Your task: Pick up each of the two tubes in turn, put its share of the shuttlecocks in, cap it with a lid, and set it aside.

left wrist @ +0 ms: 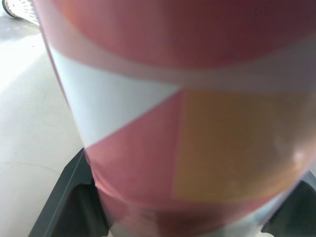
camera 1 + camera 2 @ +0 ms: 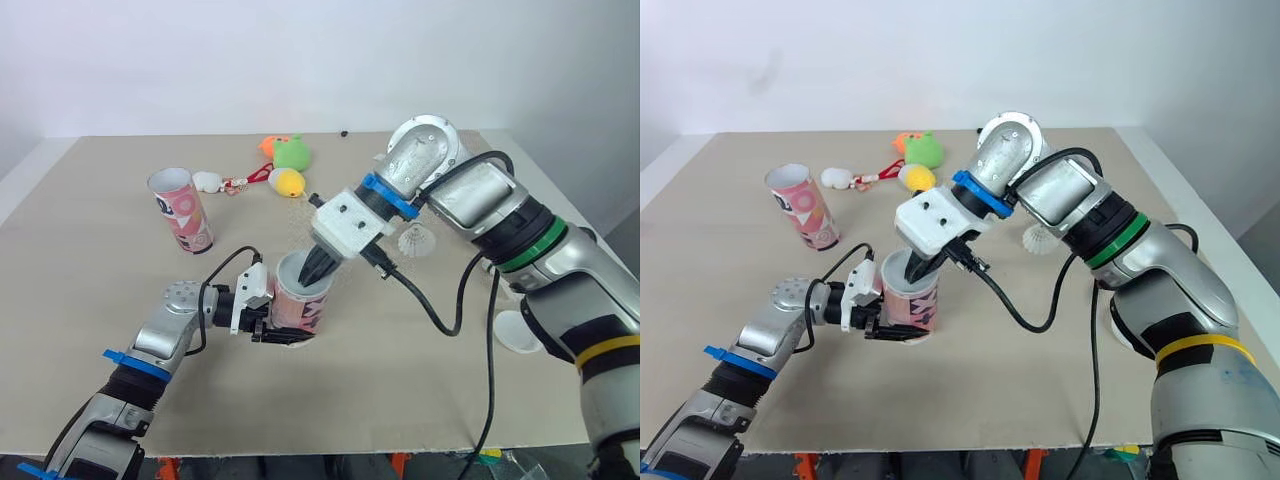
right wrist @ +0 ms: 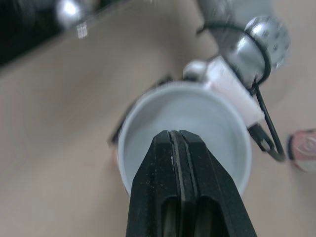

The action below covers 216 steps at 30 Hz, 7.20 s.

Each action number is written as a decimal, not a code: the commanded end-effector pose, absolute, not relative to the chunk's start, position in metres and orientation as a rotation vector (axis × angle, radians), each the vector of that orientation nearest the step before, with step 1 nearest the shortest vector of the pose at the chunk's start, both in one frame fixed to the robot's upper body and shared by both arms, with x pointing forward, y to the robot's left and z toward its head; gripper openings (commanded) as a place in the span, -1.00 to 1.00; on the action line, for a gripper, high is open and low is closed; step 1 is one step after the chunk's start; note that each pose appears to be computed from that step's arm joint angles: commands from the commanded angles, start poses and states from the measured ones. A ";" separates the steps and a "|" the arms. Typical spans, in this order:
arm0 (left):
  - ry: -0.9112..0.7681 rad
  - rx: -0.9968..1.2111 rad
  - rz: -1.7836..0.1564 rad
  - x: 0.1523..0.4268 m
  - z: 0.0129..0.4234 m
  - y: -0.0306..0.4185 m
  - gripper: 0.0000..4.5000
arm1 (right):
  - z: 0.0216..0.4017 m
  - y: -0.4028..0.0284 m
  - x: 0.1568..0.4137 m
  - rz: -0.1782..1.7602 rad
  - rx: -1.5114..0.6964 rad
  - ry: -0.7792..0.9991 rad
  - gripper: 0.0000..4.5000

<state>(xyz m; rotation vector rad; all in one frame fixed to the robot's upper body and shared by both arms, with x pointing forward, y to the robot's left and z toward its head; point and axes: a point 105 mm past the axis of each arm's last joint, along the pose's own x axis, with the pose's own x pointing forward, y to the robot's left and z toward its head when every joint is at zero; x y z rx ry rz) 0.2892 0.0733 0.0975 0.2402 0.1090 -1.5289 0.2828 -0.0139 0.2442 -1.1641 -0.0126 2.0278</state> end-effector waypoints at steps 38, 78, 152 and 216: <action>0.082 0.271 -1.267 0.262 0.144 0.184 1.00 | 0.130 -0.109 0.285 1.540 -0.637 0.268 0.97; -0.139 0.135 -1.241 0.238 0.189 0.177 1.00 | 0.137 -0.012 0.297 1.660 -0.370 0.040 0.13; -0.300 -0.014 -1.489 0.299 0.228 0.014 1.00 | 0.164 -0.447 0.334 -0.273 0.087 0.095 0.97; -0.031 0.099 -0.248 0.391 0.146 0.243 1.00 | 0.203 -0.125 0.314 0.833 -0.095 -0.128 0.97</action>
